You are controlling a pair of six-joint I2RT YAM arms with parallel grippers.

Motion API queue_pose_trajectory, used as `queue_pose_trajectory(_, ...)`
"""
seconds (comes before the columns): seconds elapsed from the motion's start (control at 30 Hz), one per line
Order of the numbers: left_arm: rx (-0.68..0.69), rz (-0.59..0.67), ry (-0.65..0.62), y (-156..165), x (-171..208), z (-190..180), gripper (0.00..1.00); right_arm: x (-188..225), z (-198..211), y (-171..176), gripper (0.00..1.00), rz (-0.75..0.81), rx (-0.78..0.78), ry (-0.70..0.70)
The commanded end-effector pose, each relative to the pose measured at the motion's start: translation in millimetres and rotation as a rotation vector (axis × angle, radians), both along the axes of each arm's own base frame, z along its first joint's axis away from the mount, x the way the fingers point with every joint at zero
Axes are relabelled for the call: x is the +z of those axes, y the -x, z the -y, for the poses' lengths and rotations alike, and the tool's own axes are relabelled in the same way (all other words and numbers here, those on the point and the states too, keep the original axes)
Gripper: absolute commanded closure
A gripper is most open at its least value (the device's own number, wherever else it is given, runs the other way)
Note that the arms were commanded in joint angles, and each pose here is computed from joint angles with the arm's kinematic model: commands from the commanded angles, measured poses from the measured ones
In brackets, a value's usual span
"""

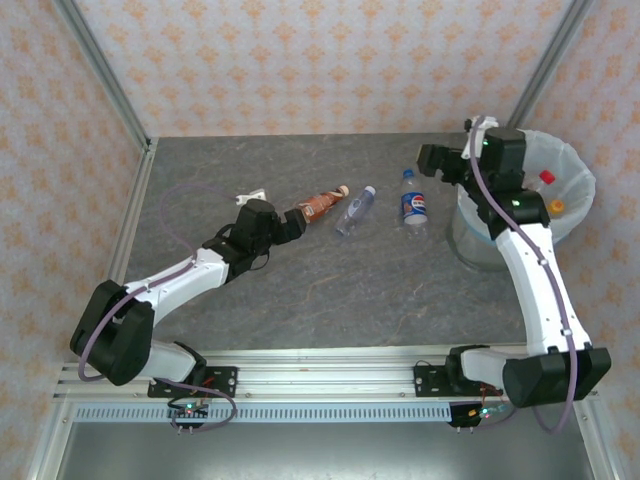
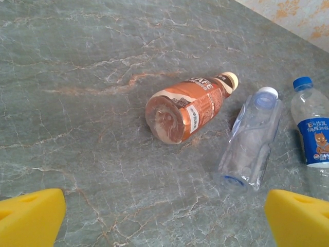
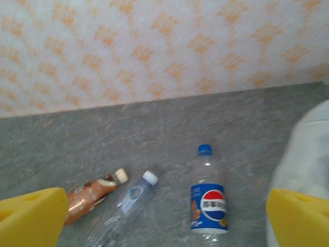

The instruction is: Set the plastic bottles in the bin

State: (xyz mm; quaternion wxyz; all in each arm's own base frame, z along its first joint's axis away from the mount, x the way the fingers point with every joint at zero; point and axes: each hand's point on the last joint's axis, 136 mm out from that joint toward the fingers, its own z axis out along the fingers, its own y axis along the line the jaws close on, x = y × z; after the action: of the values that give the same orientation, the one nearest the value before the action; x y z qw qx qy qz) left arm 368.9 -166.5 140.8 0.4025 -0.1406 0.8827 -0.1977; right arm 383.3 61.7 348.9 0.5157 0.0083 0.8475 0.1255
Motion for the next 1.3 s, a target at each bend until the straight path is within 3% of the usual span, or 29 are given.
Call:
queue_pose_trajectory(0.0,0.004,-0.017,0.008,1,2,-3,0.0,-16,-25,-4,0.01,-0.074,0.039,0.006)
queue_pose_trajectory(0.17,0.005,-0.027,-0.005,5,-1,-5,0.0,-47,-49,-16,0.01,-0.143,0.052,0.105)
queue_pose_trajectory(0.5,0.01,-0.034,-0.014,7,-4,-7,0.0,-86,-88,-43,0.01,-0.255,0.05,0.027)
queue_pose_trajectory(0.77,0.016,-0.047,-0.034,9,-8,-11,0.0,-126,-99,-59,0.01,-0.294,-0.015,0.223)
queue_pose_trajectory(1.07,0.019,-0.038,-0.035,8,-4,-12,0.0,-183,-69,-81,0.0,-0.466,-0.157,0.427)
queue_pose_trajectory(1.27,0.027,-0.047,-0.061,12,-5,-17,0.0,-200,-42,-101,0.03,-0.533,-0.24,0.531)
